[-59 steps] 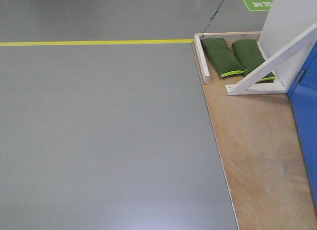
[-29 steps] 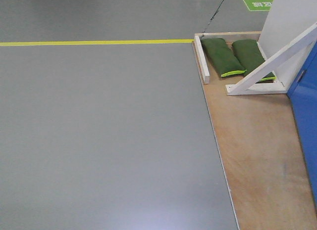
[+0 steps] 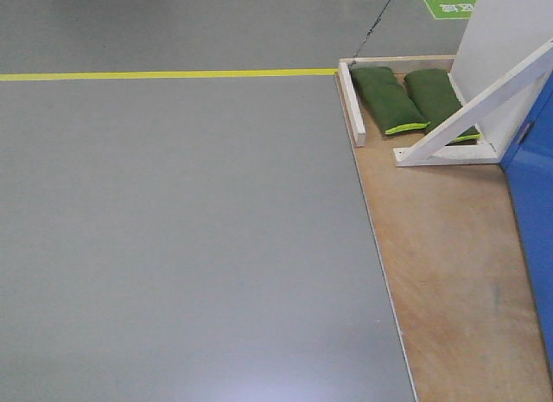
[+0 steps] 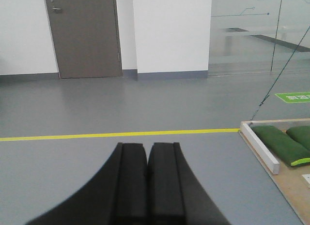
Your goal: Move to blue door and open it
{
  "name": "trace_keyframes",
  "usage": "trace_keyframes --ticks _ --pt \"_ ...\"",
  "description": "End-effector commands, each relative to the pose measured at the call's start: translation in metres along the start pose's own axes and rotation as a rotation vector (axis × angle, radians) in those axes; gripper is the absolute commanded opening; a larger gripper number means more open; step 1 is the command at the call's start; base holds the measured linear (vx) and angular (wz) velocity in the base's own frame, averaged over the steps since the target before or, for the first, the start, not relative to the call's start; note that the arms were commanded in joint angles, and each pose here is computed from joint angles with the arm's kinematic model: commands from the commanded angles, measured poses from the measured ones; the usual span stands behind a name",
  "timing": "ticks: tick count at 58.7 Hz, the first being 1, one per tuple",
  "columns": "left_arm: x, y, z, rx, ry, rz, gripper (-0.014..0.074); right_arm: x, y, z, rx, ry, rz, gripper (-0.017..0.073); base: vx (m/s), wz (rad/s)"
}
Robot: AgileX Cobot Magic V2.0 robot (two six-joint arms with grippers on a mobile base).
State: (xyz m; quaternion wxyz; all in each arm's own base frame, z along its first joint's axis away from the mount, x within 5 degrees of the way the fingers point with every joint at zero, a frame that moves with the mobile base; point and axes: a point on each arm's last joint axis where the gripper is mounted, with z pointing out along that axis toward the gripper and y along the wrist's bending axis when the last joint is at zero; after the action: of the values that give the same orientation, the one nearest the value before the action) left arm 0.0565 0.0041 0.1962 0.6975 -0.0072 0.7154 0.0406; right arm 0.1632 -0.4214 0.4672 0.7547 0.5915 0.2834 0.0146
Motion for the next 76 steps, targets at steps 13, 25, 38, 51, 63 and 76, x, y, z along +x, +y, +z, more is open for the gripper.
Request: trace_keyframes --ticks 13,25,38,51,63,76 --pt "-0.015 0.000 -0.003 0.000 -0.118 -0.008 0.0073 -0.016 0.061 -0.037 -0.131 0.013 0.012 -0.0001 0.00 0.00" --pt "-0.015 0.000 -0.003 0.000 -0.118 -0.008 0.0073 -0.008 0.073 -0.045 -0.153 0.086 0.017 -0.0001 0.00 0.00" --pt "-0.015 0.000 -0.003 0.000 -0.118 -0.008 0.0073 0.015 0.084 -0.047 -0.177 0.174 0.022 -0.0001 0.00 0.00" --pt "-0.015 0.000 -0.003 0.000 -0.118 -0.008 0.0073 0.040 0.092 -0.049 -0.193 0.294 0.027 -0.0001 0.00 -0.01" --pt "-0.015 0.000 -0.003 0.000 -0.118 -0.008 0.0073 0.058 0.106 -0.060 -0.227 0.409 0.052 -0.0001 -0.01 -0.03" --pt "-0.015 0.000 -0.003 0.000 -0.118 -0.008 0.0073 0.064 0.130 -0.088 -0.303 0.591 0.124 -0.0001 -0.01 -0.02"
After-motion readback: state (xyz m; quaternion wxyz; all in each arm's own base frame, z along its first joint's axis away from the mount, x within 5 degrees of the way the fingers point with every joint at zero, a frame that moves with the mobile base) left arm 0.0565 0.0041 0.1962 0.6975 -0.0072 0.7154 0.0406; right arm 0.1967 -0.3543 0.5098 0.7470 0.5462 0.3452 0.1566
